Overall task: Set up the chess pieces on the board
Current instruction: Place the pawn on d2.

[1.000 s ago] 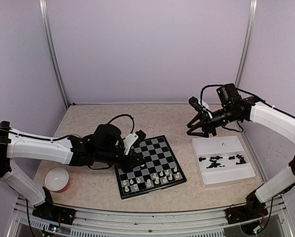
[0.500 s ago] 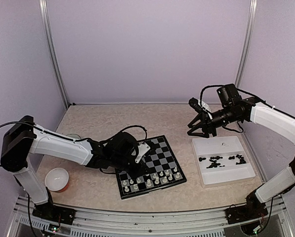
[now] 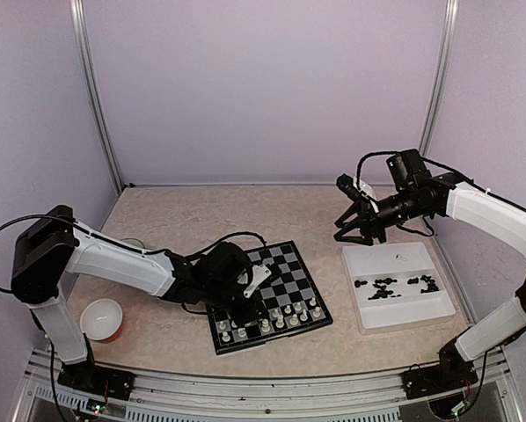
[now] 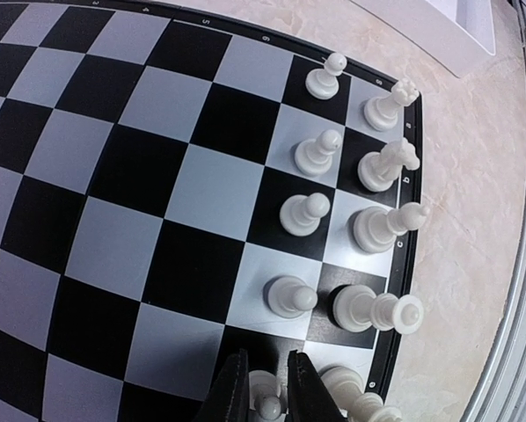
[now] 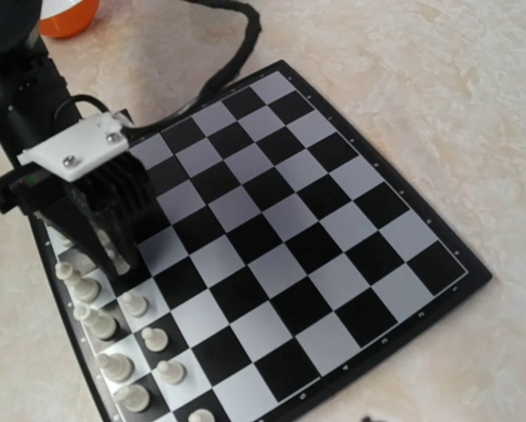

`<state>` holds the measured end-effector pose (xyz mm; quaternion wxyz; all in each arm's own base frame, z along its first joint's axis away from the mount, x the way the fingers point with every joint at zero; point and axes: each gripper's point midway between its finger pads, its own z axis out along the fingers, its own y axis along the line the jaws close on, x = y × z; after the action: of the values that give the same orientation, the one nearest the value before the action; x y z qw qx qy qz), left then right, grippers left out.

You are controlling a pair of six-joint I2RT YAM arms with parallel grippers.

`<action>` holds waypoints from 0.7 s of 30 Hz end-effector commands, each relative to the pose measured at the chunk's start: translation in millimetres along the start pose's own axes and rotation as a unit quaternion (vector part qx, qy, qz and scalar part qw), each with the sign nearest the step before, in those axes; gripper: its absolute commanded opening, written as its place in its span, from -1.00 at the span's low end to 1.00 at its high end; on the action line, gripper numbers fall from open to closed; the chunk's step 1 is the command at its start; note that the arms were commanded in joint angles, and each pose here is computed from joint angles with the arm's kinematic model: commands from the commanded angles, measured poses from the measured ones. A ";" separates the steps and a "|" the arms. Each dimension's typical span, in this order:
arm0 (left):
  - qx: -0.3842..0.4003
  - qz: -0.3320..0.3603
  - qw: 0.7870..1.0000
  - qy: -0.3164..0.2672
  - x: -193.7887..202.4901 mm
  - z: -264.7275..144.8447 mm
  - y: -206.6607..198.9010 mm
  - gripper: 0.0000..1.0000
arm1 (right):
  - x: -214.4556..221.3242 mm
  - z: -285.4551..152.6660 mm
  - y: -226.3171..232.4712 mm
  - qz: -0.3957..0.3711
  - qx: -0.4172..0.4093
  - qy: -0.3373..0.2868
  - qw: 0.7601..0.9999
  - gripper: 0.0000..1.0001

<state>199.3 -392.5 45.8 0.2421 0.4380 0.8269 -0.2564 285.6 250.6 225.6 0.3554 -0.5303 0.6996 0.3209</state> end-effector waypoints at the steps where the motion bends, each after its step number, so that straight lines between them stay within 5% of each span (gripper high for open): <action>1: -0.006 0.012 1.000 0.002 -5.2 4.0 -2.4 -0.59 | -2.0 -2.8 -2.3 -0.006 0.005 -0.005 1.000 -0.07; 14: -0.047 0.025 0.997 -0.051 -44.9 -34.1 3.2 -0.42 | -3.7 -30.5 -39.9 0.040 0.073 -0.002 0.997 -0.10; 21: -0.039 0.045 0.987 -0.147 -107.3 -89.7 -7.2 -0.17 | 75.9 -87.2 -109.4 0.141 0.175 0.066 0.972 -0.24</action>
<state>216.3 -393.5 114.0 0.3187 0.4327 0.8069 -0.2451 351.9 165.4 233.9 0.3902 -0.4233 0.7777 0.2523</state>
